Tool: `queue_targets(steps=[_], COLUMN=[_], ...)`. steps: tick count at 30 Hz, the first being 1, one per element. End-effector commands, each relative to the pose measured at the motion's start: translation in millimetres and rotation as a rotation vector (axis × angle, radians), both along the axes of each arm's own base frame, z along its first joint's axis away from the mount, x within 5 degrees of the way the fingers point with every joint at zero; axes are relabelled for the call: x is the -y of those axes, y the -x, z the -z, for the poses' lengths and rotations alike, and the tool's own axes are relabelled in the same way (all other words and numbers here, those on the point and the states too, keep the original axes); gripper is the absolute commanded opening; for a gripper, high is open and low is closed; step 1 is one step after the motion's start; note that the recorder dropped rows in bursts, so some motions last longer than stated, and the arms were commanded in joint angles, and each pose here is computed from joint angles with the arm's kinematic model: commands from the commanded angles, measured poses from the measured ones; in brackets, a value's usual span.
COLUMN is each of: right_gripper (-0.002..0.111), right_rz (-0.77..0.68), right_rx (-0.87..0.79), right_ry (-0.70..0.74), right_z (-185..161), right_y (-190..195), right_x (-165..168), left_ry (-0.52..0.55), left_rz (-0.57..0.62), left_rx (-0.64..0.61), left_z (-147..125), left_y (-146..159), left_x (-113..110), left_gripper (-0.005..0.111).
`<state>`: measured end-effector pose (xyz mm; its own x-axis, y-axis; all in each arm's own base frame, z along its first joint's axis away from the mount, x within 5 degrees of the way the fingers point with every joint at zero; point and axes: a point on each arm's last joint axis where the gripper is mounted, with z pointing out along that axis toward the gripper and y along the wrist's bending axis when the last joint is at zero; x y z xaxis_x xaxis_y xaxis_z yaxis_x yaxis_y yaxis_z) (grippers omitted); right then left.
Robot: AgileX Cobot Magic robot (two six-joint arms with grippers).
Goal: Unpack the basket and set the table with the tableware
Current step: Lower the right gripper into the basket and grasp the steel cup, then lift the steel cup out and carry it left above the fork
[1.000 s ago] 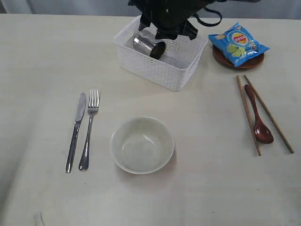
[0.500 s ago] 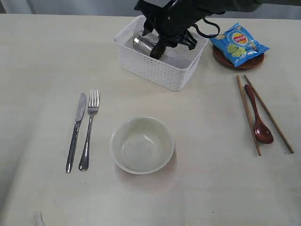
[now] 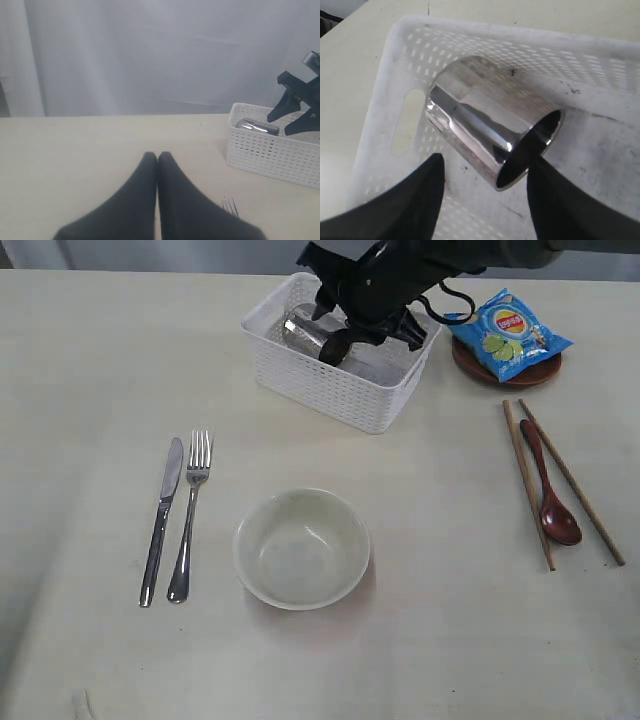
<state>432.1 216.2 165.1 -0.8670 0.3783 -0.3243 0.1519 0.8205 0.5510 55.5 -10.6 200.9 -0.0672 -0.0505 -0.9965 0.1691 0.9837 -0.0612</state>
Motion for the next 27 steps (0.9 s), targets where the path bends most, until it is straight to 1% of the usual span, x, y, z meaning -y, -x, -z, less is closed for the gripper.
queue_targets(steps=[1, 11, 14, 19, 20, 22, 26, 27], right_gripper=[0.049, 0.049, 0.049, 0.048, 0.044, 0.033, 0.002, 0.000], right_rz=[0.016, 0.047, 0.047, 0.030, 0.027, 0.017, -0.033, -0.049], right_rx=[-0.002, 0.022, 0.038, 0.113, 0.123, 0.142, 0.159, 0.161], right_ry=[0.000, -0.017, -0.021, -0.025, -0.027, -0.024, 0.006, 0.018], right_z=[6.7, 18.4, 22.7, 20.4, 19.8, 18.9, 18.1, 17.8], right_y=[-3.9, -8.7, -8.4, -6.5, -5.6, -4.9, -3.0, -2.4], right_x=[2.0, -0.9, -6.8, -21.0, -24.1, -27.1, -29.1, -29.0], left_ry=[0.008, 0.008, 0.008, 0.008, 0.008, 0.008, 0.004, 0.004], left_rz=[0.001, 0.001, 0.001, 0.001, 0.001, 0.001, 0.001, 0.001], left_rx=[0.006, 0.006, 0.006, 0.006, 0.006, 0.006, 0.007, 0.007], left_z=[0.2, 0.2, 0.2, 0.2, 0.2, 0.2, 0.2, 0.2], left_y=[0.1, 0.1, 0.1, 0.1, 0.1, 0.1, 0.1, 0.1], left_x=[0.1, 0.1, 0.1, 0.1, 0.1, 0.1, 0.0, 0.0], left_gripper=[0.000, 0.000, 0.000, 0.000, 0.000, 0.000, 0.000, 0.000])
